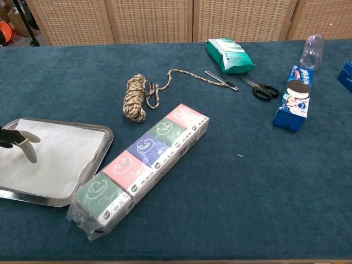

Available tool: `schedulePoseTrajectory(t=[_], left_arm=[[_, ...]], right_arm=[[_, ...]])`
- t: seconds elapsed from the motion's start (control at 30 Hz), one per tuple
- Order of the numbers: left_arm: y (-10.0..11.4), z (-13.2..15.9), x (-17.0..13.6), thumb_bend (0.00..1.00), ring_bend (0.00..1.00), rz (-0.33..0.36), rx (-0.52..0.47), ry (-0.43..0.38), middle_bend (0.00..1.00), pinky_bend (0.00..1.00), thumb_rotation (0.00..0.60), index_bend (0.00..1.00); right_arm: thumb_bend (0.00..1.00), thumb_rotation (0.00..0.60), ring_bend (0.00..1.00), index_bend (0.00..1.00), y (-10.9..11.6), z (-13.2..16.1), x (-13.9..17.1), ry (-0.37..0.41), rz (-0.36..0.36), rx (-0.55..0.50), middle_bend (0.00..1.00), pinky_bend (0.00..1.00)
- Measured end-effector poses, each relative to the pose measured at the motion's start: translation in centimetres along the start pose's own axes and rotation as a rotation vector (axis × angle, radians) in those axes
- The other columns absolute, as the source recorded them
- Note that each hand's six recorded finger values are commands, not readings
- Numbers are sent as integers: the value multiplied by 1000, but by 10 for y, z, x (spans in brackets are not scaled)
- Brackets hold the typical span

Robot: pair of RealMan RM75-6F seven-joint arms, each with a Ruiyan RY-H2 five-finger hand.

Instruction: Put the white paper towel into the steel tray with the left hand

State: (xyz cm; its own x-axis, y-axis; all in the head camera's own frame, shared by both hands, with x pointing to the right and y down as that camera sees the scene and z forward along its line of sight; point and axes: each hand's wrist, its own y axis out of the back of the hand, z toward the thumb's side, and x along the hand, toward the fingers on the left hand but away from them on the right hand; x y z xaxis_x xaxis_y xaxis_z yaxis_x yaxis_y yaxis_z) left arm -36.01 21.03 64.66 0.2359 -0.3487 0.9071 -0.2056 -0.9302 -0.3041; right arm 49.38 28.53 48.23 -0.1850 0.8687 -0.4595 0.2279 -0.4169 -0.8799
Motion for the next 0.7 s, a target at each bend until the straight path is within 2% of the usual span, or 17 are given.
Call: schedulePoseTrajectory(t=[0.2, 0.4, 0.7], left_arm=[[20, 10, -11, 160, 0, 74, -49, -50, 0, 23, 600, 289], [40, 13, -23, 160, 0, 188, -119, -93, 0, 23, 600, 289], [57, 4, -46, 160, 0, 415, -237, -150, 0, 23, 600, 288]], right_arm=[[90, 600, 0, 312, -1, 2, 1, 9, 2, 1, 0, 0], [93, 600, 0, 312, -2, 5, 2, 26, 3, -1, 0, 0], [93, 600, 0, 312, -5, 16, 2, 72, 13, -15, 0, 0]])
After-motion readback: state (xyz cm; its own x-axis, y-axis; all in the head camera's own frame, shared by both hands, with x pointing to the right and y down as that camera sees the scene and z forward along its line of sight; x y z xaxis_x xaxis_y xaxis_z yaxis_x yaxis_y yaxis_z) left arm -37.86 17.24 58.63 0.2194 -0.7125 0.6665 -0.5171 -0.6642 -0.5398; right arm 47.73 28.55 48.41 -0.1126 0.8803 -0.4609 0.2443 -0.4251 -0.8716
